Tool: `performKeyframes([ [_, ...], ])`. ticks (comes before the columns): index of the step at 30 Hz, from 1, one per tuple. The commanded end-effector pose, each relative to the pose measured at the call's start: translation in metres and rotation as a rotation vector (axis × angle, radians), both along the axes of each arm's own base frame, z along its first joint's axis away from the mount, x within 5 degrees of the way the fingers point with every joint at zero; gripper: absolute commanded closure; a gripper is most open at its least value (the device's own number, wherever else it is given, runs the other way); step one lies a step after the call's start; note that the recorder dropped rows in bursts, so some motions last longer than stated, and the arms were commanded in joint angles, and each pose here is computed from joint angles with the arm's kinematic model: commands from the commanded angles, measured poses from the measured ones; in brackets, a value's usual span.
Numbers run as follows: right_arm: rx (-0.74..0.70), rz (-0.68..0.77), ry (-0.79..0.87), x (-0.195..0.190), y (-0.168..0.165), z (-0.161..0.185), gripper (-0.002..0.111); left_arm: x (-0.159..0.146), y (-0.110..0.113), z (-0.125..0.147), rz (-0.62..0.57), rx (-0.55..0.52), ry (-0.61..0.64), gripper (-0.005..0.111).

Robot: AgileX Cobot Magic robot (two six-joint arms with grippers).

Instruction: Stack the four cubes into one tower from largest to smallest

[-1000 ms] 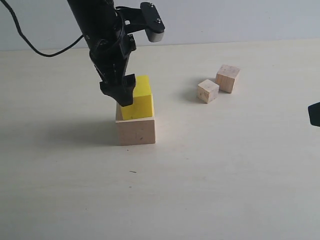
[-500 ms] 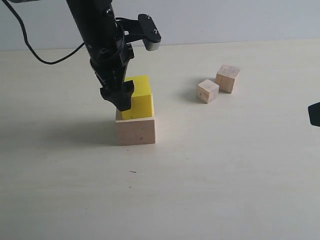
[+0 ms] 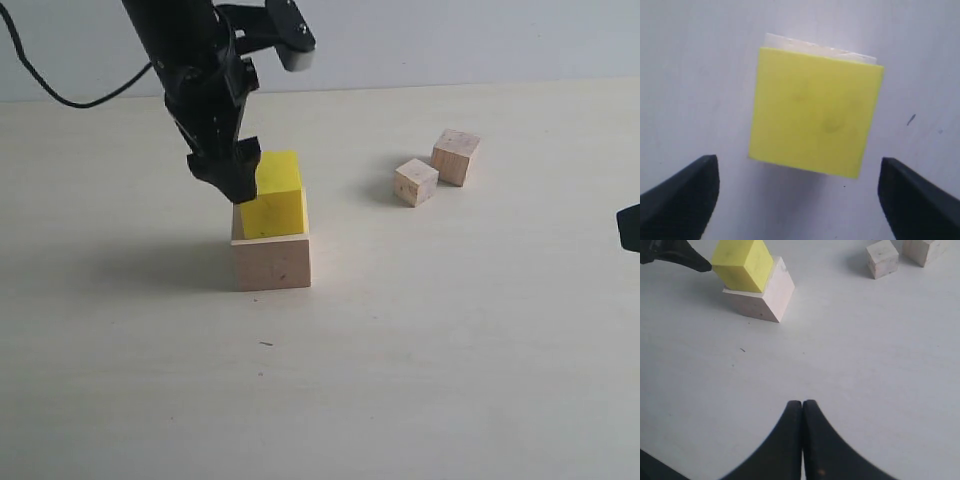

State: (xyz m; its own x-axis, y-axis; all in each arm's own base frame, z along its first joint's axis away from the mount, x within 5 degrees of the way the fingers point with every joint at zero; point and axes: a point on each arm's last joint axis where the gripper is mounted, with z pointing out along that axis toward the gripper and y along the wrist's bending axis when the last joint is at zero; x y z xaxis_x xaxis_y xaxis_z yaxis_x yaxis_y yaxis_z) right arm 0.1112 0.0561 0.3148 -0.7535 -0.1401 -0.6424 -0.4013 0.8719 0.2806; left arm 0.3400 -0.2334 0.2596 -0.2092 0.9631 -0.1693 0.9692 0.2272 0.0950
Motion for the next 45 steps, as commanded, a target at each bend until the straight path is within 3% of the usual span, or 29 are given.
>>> performKeyframes([
  [1,-0.033,-0.030,-0.078,0.006,-0.004,0.002,0.108,-0.015,0.010,0.044,0.056,-0.078,-0.068,0.025],
  [2,-0.063,-0.048,-0.116,0.010,-0.007,0.003,0.108,-0.022,0.015,0.062,0.077,-0.108,-0.101,0.026],
  [4,-0.103,-0.110,-0.174,0.033,-0.009,0.000,0.108,-0.041,0.028,0.101,0.166,-0.192,-0.165,0.054],
  [6,-0.103,-0.133,-0.185,0.050,-0.007,-0.005,0.108,-0.048,0.032,0.112,0.203,-0.220,-0.179,0.062],
  [9,-0.130,-0.141,-0.105,0.091,0.000,-0.022,0.108,-0.059,0.046,0.128,0.303,-0.225,-0.229,0.056],
  [11,-0.150,-0.125,-0.081,0.115,0.005,-0.023,0.108,-0.060,0.058,0.128,0.364,-0.159,-0.289,0.049],
  [13,-0.152,-0.122,-0.099,0.137,0.009,-0.013,0.108,-0.058,0.065,0.123,0.440,-0.109,-0.317,0.051],
  [15,-0.161,-0.118,-0.123,0.156,0.013,-0.003,0.108,-0.058,0.068,0.113,0.459,-0.072,-0.308,0.066],
  [17,-0.178,-0.100,-0.116,0.173,0.016,0.006,0.108,-0.058,0.070,0.100,0.457,-0.029,-0.287,0.096],
  [19,-0.202,-0.088,-0.103,0.185,0.018,0.008,0.108,-0.058,0.072,0.094,0.474,-0.019,-0.269,0.106],
  [22,-0.281,-0.068,-0.084,0.203,0.018,0.005,0.108,-0.058,0.072,0.095,0.542,-0.049,-0.270,0.107],
  [30,-0.429,0.017,-0.038,0.255,0.022,-0.020,0.108,-0.074,0.080,0.126,0.690,-0.298,-0.366,0.107],
  [36,-0.516,0.062,0.046,0.290,0.024,-0.044,0.108,-0.106,0.087,0.145,0.699,-0.497,-0.320,0.107],
  [41,-0.469,-0.052,0.206,0.320,0.023,-0.052,0.108,-0.120,0.096,0.157,0.702,-0.537,-0.337,0.107],
  [45,-0.455,-0.045,0.265,0.336,0.028,-0.050,0.108,-0.126,0.099,0.162,0.701,-0.551,-0.348,0.107],
])
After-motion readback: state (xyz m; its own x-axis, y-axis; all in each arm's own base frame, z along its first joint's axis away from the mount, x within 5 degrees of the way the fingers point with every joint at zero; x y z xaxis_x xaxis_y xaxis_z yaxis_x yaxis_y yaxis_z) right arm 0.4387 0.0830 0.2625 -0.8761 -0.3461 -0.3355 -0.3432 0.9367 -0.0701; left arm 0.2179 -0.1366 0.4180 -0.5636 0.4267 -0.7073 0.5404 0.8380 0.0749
